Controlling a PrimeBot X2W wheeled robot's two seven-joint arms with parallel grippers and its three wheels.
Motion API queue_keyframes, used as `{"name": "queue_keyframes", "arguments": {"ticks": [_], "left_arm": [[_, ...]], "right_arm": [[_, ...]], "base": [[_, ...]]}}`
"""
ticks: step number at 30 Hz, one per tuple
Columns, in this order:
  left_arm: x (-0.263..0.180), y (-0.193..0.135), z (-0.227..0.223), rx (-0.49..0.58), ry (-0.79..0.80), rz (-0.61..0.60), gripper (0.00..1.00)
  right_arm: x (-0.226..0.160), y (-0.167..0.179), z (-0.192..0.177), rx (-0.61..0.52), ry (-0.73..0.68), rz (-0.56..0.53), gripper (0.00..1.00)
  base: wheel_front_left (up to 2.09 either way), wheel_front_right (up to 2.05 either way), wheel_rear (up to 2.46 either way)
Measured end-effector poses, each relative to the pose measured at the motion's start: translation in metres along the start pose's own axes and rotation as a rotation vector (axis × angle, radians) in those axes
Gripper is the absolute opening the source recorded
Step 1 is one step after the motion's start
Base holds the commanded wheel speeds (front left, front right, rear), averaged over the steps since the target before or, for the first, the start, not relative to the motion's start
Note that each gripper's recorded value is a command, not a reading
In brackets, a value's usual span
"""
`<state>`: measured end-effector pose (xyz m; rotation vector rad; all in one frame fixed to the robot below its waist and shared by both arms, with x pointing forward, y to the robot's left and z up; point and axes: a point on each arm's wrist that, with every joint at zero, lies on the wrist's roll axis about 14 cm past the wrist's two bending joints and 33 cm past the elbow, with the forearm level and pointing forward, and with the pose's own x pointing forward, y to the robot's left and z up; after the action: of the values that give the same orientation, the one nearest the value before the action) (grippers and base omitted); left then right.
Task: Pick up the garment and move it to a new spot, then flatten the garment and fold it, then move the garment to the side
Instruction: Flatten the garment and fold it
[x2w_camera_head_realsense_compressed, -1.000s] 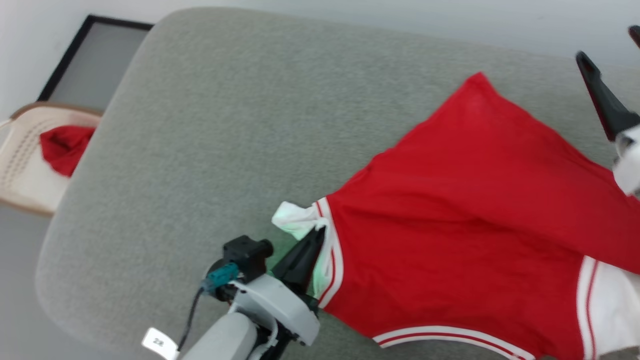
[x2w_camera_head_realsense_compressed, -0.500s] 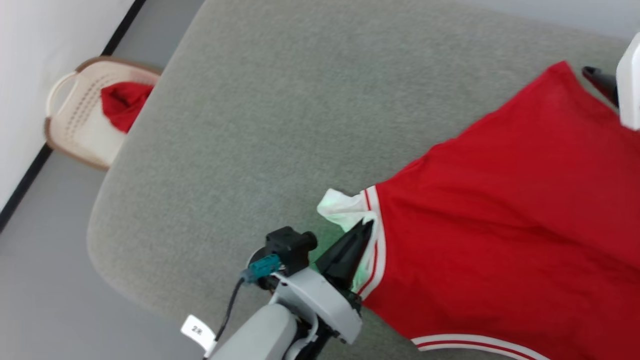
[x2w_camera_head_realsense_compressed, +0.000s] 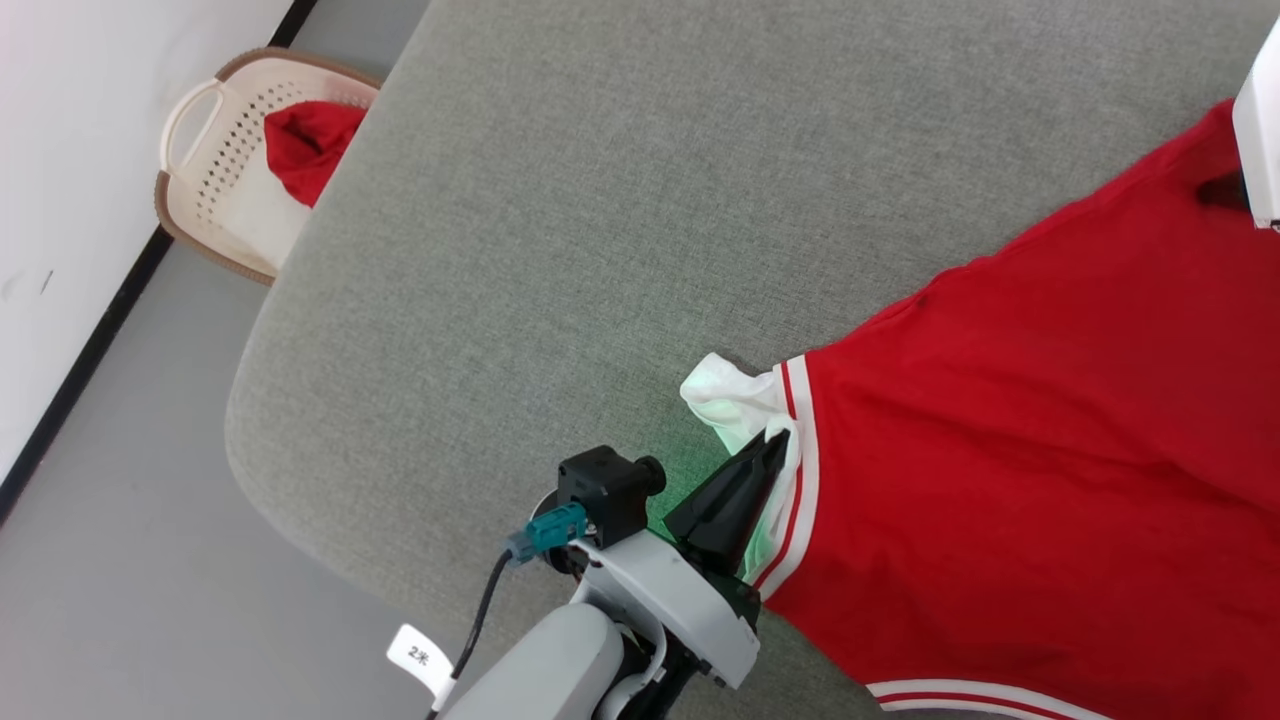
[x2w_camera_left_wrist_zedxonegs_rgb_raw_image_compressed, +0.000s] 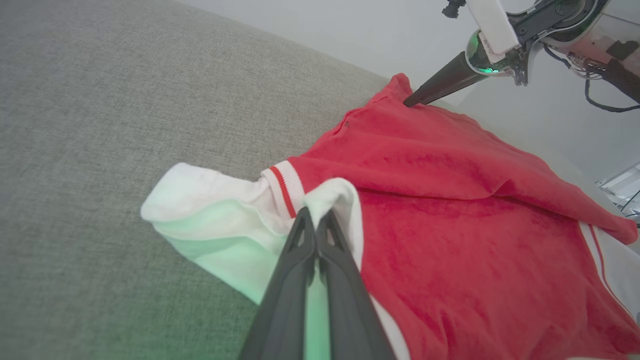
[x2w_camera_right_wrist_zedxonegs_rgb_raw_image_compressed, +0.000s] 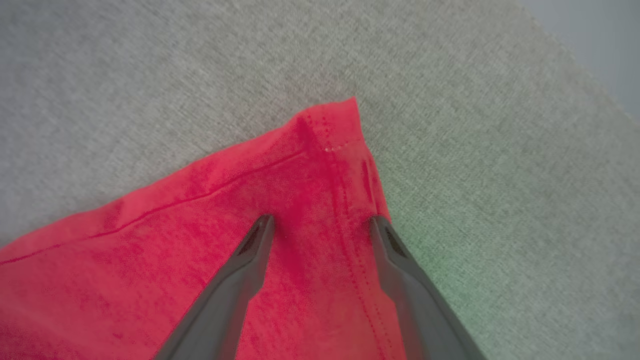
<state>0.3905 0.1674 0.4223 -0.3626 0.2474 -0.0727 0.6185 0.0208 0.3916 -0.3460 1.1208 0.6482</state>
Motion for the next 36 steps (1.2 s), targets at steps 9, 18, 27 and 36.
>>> {"name": "queue_keyframes", "arguments": {"ticks": [9,18,27,36], "left_arm": [[0.003,0.001,-0.002,-0.006,0.005,0.004,0.0],[0.007,0.0,-0.003,-0.003,0.009,-0.009,0.0],[0.006,0.016,0.006,0.016,0.007,0.008,0.0],[0.016,0.047,0.055,0.108,0.06,0.057,0.0]], "right_arm": [[0.004,-0.003,0.0,0.022,0.039,-0.006,0.0],[-0.002,-0.01,0.007,0.039,-0.03,-0.015,0.0],[-0.034,-0.004,0.038,0.014,-0.243,-0.01,0.0],[-0.104,-0.005,0.065,-0.036,-0.466,-0.046,0.0]], "base": [[0.0,0.0,0.0],[0.0,0.0,0.0],[0.0,0.0,0.0],[0.0,0.0,0.0]]}}
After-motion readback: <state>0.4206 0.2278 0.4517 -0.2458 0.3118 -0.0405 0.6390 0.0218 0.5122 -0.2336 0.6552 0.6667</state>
